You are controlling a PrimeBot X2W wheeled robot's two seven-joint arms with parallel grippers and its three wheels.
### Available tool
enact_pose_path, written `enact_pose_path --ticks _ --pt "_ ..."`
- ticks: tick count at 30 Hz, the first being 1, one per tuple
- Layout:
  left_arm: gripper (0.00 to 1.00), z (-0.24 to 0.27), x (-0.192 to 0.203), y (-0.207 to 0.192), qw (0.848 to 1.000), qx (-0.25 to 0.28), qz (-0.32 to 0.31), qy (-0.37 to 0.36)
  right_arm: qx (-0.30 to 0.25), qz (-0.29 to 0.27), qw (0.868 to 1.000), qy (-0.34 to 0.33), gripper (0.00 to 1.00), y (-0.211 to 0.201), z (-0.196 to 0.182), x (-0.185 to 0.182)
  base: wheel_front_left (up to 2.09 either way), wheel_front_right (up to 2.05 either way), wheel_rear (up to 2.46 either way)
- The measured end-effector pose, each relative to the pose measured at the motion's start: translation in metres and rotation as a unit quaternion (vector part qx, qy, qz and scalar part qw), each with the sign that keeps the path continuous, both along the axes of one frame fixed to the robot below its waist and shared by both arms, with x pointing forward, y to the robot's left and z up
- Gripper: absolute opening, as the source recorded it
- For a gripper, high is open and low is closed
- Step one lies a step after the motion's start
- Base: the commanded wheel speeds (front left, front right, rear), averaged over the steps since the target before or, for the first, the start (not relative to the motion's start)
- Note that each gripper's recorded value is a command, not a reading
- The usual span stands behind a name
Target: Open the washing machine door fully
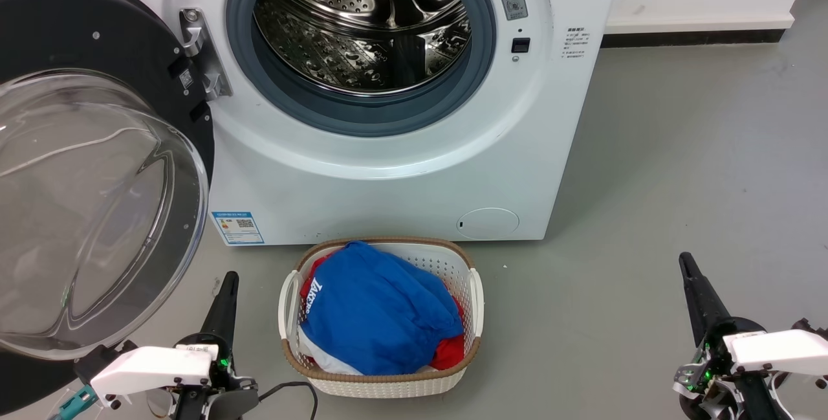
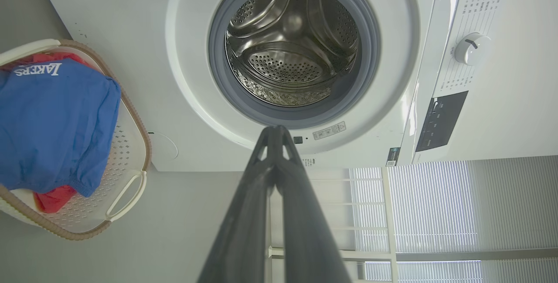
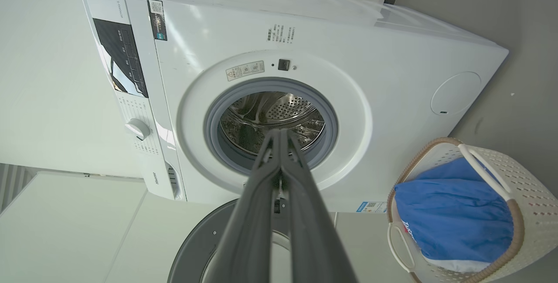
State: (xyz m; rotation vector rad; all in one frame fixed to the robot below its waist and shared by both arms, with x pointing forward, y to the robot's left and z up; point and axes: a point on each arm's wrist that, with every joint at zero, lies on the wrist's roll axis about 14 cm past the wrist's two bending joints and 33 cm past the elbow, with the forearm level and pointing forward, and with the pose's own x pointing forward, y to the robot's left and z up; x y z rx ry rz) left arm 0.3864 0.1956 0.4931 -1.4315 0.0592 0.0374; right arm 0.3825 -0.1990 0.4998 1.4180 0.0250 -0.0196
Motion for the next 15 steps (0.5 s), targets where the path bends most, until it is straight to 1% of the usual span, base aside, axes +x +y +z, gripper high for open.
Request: enact_pose_path --ticks 15 --pt "0.0 0.0082 0.0013 0.0034 0.999 -0.05 0.006 -0.019 0.055 -0.001 0.998 -0.008 0.0 -0.0006 0.0041 0.0041 0.0 0.0 0.0"
